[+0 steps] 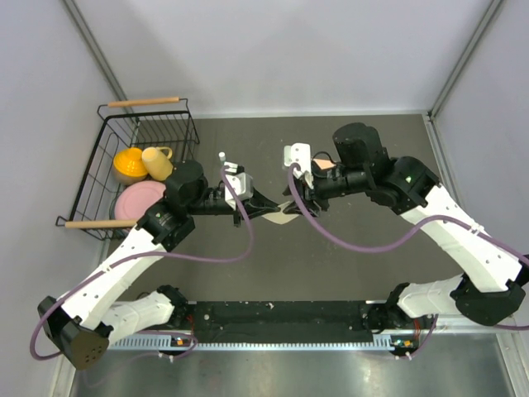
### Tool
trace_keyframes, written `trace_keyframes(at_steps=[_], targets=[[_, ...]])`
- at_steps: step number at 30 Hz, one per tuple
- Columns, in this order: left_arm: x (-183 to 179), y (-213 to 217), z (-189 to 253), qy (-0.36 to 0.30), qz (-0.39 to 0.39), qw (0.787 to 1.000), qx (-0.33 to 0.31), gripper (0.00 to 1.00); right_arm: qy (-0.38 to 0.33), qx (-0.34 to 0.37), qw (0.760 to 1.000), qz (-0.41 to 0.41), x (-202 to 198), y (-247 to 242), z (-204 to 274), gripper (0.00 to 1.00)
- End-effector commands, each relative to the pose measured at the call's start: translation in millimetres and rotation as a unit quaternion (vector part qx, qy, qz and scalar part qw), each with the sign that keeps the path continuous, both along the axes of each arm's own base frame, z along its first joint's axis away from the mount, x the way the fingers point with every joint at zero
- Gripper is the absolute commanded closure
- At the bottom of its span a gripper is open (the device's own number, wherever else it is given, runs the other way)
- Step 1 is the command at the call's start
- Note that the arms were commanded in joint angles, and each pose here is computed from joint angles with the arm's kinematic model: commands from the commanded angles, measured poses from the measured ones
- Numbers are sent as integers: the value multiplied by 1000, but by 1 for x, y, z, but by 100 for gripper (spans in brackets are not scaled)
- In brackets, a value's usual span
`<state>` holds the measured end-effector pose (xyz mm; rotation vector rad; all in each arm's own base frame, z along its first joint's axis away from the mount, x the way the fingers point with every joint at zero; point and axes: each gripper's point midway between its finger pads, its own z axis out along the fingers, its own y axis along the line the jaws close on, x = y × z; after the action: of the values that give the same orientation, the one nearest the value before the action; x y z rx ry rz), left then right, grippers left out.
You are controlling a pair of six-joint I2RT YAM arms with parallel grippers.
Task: Place the letter into the envelope and seal it
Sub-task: Fold the letter.
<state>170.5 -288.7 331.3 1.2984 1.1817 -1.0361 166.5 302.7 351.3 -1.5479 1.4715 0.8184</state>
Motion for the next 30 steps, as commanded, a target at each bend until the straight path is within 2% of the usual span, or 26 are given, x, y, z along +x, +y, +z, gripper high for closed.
trace_keyframes(at_steps=[1,2,3,4,30], targets=[[-2,-3,16,-24,-17,999,-17,100,-5,3,1000,4,-4,-6,3,65],[-2,-3,17,-25,-17,999,-17,100,-4,1,1000,6,-4,-6,2,85],[-2,-4,16,-25,-18,999,-17,100,-4,1,1000,8,-5,-6,1,95],[-2,-5,15,-22,-20,999,-16,100,-7,0,1000,4,-4,-7,1,100],[9,24,-30,-6,27,998,53,100,-17,33,998,-58,23,-38,28,100]])
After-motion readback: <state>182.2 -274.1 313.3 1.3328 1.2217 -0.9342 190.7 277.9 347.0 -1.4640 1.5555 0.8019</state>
